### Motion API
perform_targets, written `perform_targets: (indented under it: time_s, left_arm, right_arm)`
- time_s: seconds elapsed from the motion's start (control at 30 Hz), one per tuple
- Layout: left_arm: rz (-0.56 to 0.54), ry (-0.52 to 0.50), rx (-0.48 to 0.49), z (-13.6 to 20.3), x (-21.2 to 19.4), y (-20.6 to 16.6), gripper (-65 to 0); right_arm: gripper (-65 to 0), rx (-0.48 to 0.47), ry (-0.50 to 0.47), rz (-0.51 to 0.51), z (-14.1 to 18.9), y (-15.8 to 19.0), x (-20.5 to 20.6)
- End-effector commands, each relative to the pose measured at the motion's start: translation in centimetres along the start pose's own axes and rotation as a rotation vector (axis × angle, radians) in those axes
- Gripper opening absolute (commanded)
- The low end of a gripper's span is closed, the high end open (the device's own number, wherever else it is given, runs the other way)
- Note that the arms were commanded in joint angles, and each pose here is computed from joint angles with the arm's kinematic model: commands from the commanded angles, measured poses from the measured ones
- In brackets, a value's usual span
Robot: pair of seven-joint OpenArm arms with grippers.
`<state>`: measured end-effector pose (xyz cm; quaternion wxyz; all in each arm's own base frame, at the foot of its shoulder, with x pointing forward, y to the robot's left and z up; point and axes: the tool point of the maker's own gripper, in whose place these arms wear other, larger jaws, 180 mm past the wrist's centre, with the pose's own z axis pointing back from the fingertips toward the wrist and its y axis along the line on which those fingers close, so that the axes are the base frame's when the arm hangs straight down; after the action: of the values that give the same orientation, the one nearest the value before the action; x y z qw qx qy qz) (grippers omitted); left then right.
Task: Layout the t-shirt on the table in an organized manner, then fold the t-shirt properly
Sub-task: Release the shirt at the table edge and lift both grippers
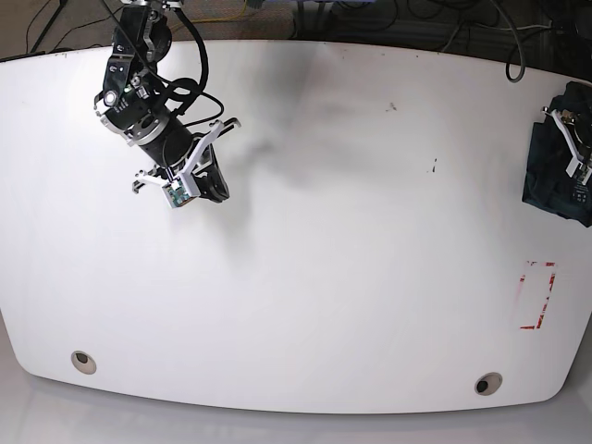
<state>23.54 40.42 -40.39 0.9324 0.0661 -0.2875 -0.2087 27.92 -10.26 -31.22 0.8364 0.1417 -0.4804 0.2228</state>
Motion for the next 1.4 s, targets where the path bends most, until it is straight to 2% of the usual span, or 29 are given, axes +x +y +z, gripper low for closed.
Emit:
perform_targets:
  time_s: [0.0, 0.2, 0.47, 0.57, 0.83, 1.0, 1.17, 1.37]
  left_arm:
    - [-0.009, -0.031, 0.038, 0.8, 1.2, 1.8, -53.3]
    - [0.002, -0.062, 0.081, 1.8, 2.0, 3.3, -53.3]
    - [-0.038, -0.211, 0.117, 3.0, 8.2, 4.3, -53.3]
    - [-0.069, -0.262, 0.124, 3.7, 10.2, 4.1, -53.3]
    - [-0.107, -0.489, 0.124, 6.1, 16.2, -0.2, -53.3]
    - [-0.093, -0.624, 0.101, 7.5, 17.7, -3.4, -53.3]
    - [-0.049, -0.737, 0.074, 8.7, 18.0, -6.3, -53.3]
    - [0.0, -0.785, 0.038, 9.7, 16.6, -9.6, -53.3]
  right_arm:
    - [-62.0, 0.016, -0.079, -0.003, 0.4, 0.2, 2.1]
    - [-62.0, 0.034, -0.098, -0.019, 0.4, 0.4, 2.4]
    - [-62.0, 0.032, -0.102, -0.009, 0.4, 0.2, 2.7]
    - [-61.8, 0.007, -0.1, 0.023, 0.3, -0.4, 2.8]
    - [-61.7, -0.096, -0.12, 0.099, -0.5, -1.7, 2.6]
    - [-61.7, -0.122, -0.142, 0.135, -0.3, -1.4, 2.1]
    - [-61.7, -0.124, -0.155, 0.153, 0.2, -0.9, 0.9]
    - [-61.7, -0.143, -0.163, 0.113, 1.8, -1.0, -1.4]
